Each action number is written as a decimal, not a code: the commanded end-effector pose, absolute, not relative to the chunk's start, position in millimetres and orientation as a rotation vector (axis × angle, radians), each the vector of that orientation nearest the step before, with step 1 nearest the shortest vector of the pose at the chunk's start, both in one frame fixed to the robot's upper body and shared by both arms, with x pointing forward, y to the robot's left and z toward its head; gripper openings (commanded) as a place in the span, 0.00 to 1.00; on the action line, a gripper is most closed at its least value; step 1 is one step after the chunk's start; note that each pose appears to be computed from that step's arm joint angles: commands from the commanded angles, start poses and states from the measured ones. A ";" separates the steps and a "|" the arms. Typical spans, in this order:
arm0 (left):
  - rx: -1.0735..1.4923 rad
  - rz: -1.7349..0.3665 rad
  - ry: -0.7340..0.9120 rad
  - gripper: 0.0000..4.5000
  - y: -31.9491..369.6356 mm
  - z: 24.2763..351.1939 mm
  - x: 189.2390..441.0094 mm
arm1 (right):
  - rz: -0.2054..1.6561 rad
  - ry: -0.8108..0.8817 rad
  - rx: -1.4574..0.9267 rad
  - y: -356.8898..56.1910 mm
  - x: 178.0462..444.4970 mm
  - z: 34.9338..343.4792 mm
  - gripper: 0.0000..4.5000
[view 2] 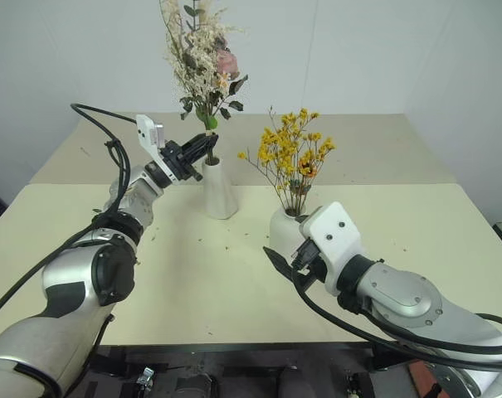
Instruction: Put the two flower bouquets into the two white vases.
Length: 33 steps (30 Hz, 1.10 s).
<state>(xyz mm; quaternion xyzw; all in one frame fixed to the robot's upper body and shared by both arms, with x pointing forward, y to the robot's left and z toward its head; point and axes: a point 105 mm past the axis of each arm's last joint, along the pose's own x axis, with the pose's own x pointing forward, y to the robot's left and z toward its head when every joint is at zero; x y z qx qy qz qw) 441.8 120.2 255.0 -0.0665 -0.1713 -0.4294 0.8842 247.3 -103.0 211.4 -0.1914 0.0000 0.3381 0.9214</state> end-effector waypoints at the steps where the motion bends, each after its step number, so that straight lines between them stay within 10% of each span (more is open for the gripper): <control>1: -0.123 -0.907 -0.405 0.28 125.2 266.1 438.5 | 0.693 -0.054 -0.412 -102.3 244.6 221.0 1.00; 11: -0.076 -0.935 -0.395 0.99 128.2 262.7 435.0 | 0.697 -0.042 -0.429 -102.3 247.6 218.2 1.00; 33: 0.169 -1.029 -0.352 0.99 184.0 269.5 408.7 | 0.703 -0.020 -0.441 -102.5 250.9 212.3 1.00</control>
